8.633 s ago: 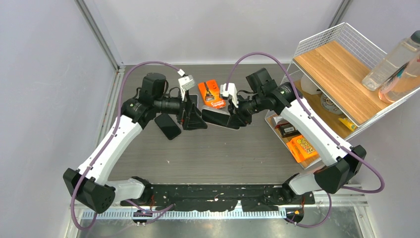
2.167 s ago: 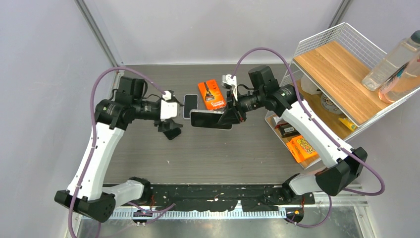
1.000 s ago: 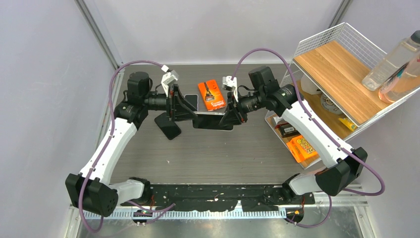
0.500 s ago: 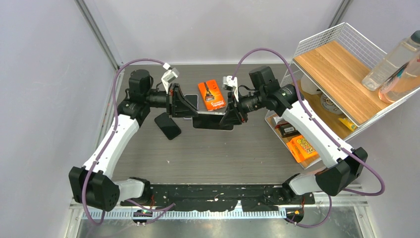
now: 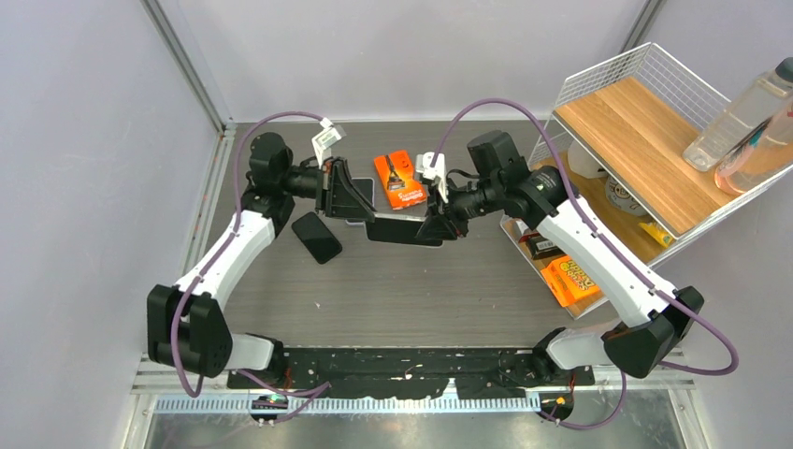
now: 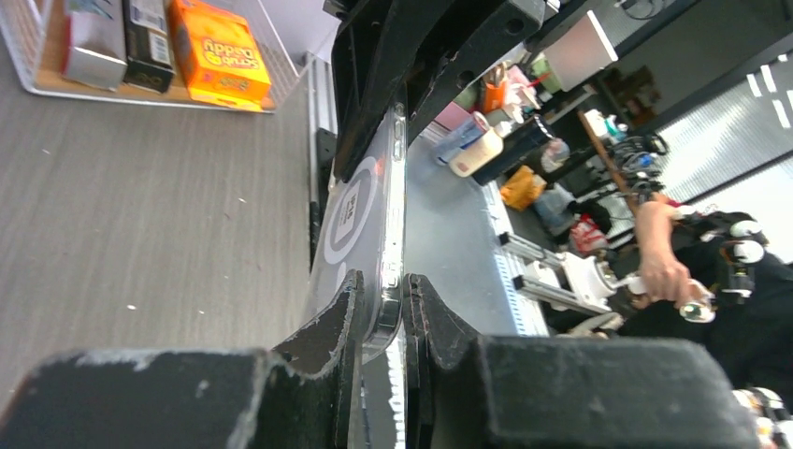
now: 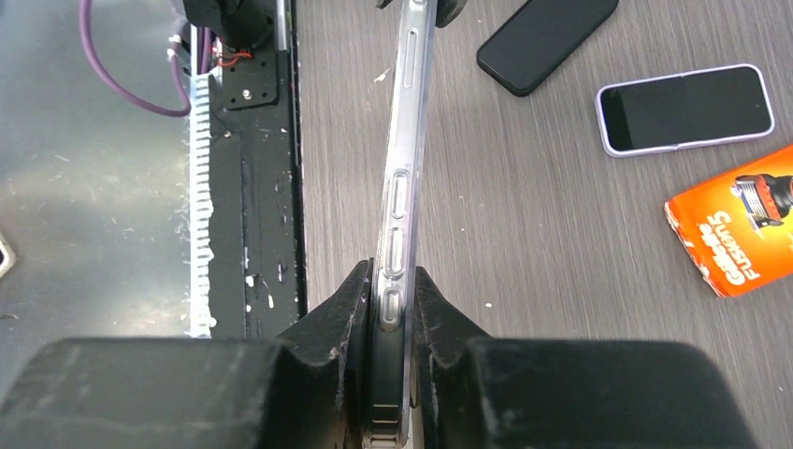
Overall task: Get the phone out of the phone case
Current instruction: Remove the phone case from the phone.
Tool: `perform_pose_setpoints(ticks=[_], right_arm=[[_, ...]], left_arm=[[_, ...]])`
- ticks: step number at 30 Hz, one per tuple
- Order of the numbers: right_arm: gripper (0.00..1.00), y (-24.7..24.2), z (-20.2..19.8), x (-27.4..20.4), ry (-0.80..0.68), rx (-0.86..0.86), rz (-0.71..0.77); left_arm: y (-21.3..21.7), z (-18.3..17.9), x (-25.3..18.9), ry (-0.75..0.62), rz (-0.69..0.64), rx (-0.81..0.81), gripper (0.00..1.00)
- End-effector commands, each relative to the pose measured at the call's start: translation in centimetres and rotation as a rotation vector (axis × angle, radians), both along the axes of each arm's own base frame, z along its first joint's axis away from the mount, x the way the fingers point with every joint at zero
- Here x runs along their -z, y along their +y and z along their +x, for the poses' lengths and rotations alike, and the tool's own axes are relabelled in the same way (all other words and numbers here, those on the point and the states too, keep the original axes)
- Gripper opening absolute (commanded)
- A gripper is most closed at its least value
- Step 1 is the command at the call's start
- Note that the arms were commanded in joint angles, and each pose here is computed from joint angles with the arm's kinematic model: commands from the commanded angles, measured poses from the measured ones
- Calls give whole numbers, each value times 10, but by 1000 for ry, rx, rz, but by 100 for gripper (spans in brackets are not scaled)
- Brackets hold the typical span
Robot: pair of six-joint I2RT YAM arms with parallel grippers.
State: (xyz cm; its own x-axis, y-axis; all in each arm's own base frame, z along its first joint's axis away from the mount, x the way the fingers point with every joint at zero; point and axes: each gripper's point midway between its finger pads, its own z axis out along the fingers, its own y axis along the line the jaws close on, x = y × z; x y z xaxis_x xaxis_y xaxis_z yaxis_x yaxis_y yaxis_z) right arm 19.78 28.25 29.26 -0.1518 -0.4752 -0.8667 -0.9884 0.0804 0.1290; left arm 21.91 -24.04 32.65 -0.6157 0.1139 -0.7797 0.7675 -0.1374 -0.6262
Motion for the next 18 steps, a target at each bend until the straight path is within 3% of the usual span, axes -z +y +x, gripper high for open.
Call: perform_pose_setpoints(ticks=[1, 18], right_arm=[[5, 13, -21, -25, -119, -122, 55], [5, 16, -29, -34, -228, -153, 16]], left_arm=[[-6, 14, -19, 36, -39, -44, 0], [-16, 50, 18, 220, 32, -168, 0]])
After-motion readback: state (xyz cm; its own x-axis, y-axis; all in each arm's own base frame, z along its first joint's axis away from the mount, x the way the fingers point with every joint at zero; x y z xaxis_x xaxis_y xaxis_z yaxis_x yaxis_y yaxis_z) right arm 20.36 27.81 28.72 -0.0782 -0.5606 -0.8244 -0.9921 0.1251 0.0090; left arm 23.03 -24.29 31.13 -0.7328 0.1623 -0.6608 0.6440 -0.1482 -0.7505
